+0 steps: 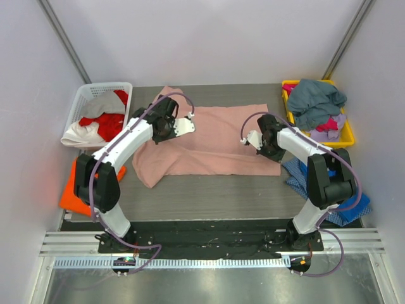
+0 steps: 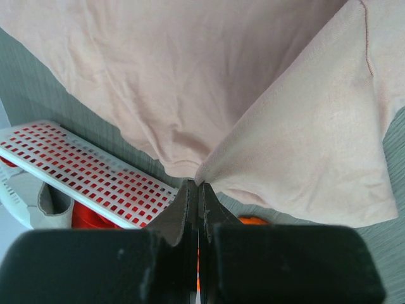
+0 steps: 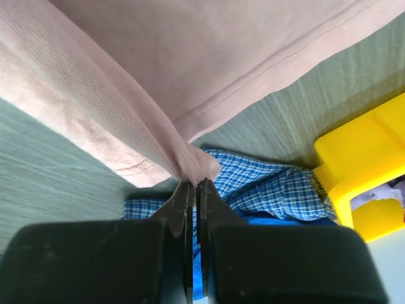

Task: Fold and stack the t-shirts
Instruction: Fold the flattened tshirt in 1/3 of the way

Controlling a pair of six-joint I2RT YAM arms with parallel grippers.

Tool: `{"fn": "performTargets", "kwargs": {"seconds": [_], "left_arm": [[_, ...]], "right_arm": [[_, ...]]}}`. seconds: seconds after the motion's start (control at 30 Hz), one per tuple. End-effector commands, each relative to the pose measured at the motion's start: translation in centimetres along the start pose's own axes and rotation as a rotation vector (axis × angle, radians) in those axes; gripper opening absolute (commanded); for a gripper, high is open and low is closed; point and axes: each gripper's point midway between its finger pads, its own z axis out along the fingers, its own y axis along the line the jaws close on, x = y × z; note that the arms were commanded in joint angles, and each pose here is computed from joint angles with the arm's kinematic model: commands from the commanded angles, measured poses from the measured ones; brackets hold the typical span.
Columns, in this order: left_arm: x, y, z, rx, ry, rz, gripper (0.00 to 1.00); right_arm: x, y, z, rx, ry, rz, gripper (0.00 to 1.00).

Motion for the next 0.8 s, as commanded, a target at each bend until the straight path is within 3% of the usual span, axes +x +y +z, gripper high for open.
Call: {"fn": "performTargets", "kwargs": {"seconds": [0.0, 0.77], "left_arm": [[-0.7, 1.9, -0.1, -0.05, -0.008, 0.023, 0.0], [0.0, 1.5, 2.3, -0.028, 0.034, 0.032, 0.0]], "right_arm": [[-1.2, -2.8, -0.5, 0.068, -0.018, 0.008, 0.01], [-3.3, -6.9, 0.4, 0.126, 0.002, 0.011, 0.01]]}}
